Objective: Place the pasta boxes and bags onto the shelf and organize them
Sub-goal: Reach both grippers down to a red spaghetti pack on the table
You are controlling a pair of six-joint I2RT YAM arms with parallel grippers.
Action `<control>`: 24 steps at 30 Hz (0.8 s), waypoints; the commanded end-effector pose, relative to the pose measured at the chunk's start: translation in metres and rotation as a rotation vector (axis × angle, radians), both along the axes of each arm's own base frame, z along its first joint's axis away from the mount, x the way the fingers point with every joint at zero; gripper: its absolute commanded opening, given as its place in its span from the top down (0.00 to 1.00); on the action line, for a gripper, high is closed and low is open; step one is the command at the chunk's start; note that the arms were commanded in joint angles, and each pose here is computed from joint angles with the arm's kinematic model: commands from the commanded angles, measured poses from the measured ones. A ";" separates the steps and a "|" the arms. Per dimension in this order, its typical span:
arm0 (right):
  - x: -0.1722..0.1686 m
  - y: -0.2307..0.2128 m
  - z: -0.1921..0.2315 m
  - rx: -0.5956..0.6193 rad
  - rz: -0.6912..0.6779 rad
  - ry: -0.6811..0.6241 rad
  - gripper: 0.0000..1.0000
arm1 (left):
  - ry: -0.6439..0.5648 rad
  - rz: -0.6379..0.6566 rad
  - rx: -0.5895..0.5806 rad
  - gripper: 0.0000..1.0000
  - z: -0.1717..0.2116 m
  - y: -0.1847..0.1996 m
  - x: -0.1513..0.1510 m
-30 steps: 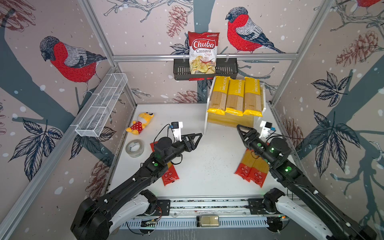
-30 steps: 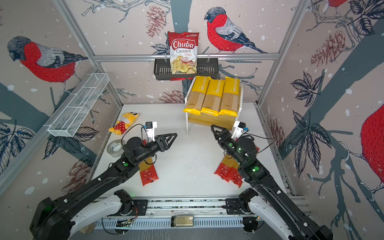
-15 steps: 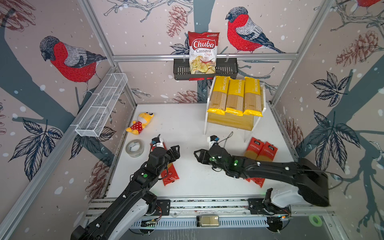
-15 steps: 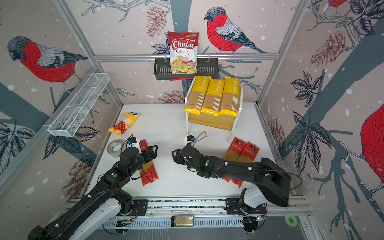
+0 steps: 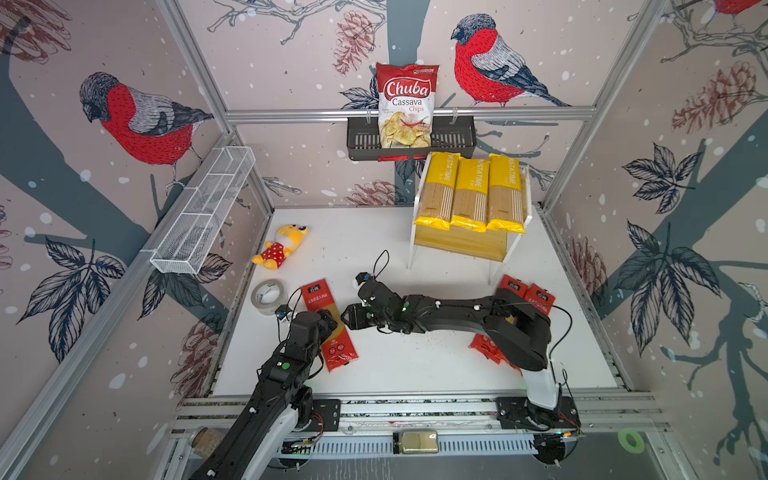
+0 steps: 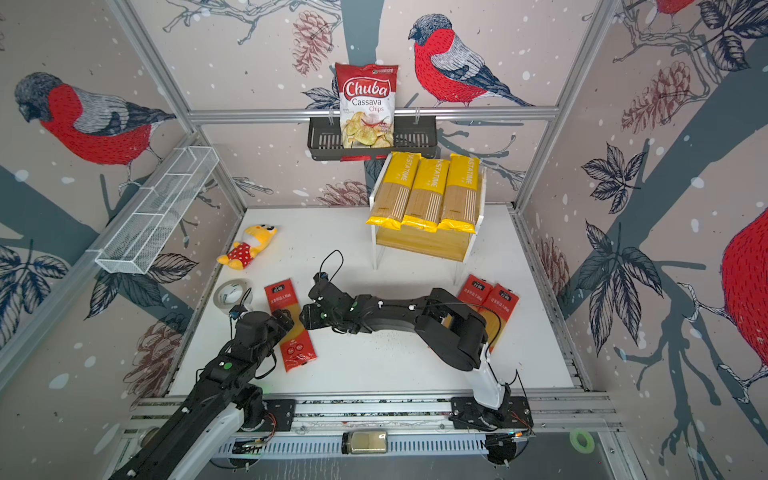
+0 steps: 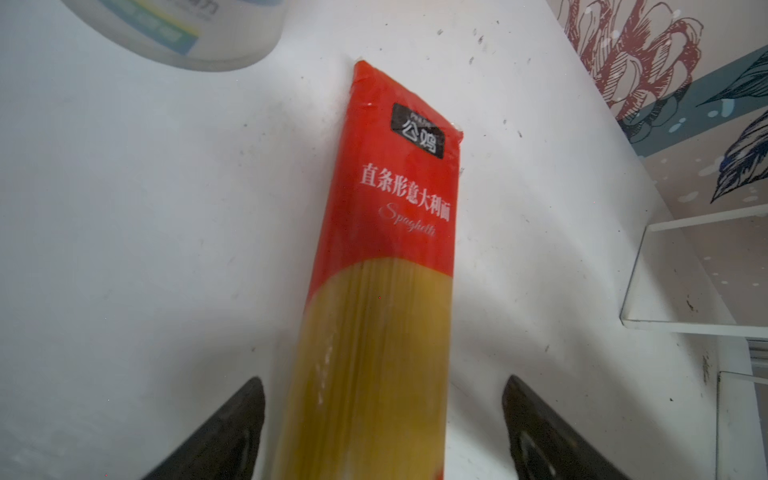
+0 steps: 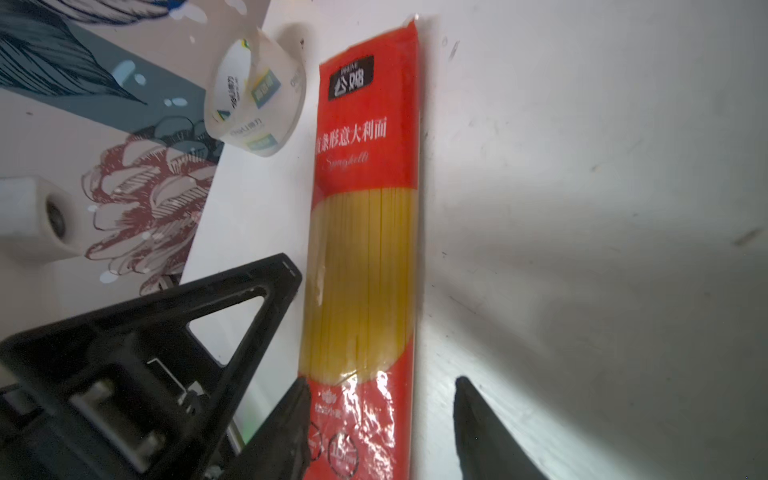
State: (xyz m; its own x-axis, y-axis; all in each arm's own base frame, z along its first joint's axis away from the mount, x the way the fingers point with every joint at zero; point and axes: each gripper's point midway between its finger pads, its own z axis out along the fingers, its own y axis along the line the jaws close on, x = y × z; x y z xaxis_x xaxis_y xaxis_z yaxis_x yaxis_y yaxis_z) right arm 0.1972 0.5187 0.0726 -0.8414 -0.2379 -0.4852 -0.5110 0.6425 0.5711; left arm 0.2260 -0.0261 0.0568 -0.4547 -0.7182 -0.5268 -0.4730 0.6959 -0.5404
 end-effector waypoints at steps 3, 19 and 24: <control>-0.010 0.009 -0.021 -0.038 0.085 0.042 0.44 | -0.013 -0.022 -0.070 0.13 -0.006 -0.010 0.002; -0.014 0.023 -0.046 0.020 0.146 0.168 0.49 | -0.031 -0.069 -0.155 0.18 -0.017 -0.025 0.001; -0.014 0.021 -0.046 0.064 0.153 0.205 0.60 | -0.041 -0.098 -0.179 0.19 -0.018 -0.032 0.003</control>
